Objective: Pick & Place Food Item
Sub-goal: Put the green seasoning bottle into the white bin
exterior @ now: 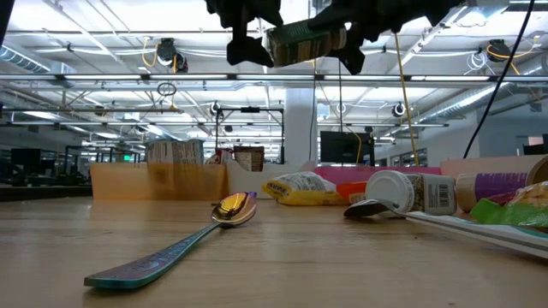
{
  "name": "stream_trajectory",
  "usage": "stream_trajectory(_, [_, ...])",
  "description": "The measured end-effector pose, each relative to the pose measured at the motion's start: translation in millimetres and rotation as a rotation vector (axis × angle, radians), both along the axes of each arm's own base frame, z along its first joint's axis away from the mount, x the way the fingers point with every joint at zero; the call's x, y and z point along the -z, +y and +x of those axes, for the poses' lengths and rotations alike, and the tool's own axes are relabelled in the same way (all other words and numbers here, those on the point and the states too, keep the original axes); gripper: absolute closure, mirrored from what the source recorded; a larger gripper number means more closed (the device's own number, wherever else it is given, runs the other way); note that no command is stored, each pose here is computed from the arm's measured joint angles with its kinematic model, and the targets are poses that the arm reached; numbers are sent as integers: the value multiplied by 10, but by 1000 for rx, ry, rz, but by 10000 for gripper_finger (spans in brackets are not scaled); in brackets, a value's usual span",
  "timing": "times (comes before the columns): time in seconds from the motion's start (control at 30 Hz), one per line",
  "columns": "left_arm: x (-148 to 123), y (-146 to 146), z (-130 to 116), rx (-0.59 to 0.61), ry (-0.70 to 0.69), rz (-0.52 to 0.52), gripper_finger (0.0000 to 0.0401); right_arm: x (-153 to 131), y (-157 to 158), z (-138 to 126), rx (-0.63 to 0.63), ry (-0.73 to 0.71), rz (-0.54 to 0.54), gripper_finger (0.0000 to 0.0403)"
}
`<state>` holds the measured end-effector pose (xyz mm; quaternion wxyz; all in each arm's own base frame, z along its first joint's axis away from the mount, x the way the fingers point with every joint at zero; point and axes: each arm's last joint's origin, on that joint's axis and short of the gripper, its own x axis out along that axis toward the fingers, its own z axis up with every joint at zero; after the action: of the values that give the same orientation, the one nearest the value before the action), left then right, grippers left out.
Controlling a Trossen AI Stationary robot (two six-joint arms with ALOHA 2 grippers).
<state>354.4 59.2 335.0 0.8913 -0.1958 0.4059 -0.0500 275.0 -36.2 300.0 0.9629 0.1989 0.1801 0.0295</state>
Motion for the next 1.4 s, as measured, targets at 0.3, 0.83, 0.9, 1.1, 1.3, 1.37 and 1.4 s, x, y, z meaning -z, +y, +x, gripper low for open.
stream_trajectory(0.3, [-273, 307, -68, -16, -95, -90, 39, 14, -229, -59, -19, 16, 80, 213])
stream_trajectory(0.83, [-407, 370, -6, -20, -196, 70, 38, -2, -391, -108, -49, -12, 58, 213])
stream_trajectory(0.9, [-405, 351, 2, -21, -195, 91, 38, -3, -391, -107, -49, -13, 57, 213])
stream_trajectory(1.1, [-310, 298, 81, 2, -163, 68, 38, -18, -392, -102, -51, -29, 48, 213])
stream_trajectory(1.3, [-138, 238, 217, 26, -117, 52, 38, -64, -386, -88, -70, -72, 62, 213])
stream_trajectory(1.37, [-110, 232, 227, 27, -102, 48, 38, -64, -385, -89, -70, -72, 64, 213])
stream_trajectory(1.4, [-98, 234, 237, 27, -101, 48, 38, -63, -384, -89, -70, -71, 65, 213])
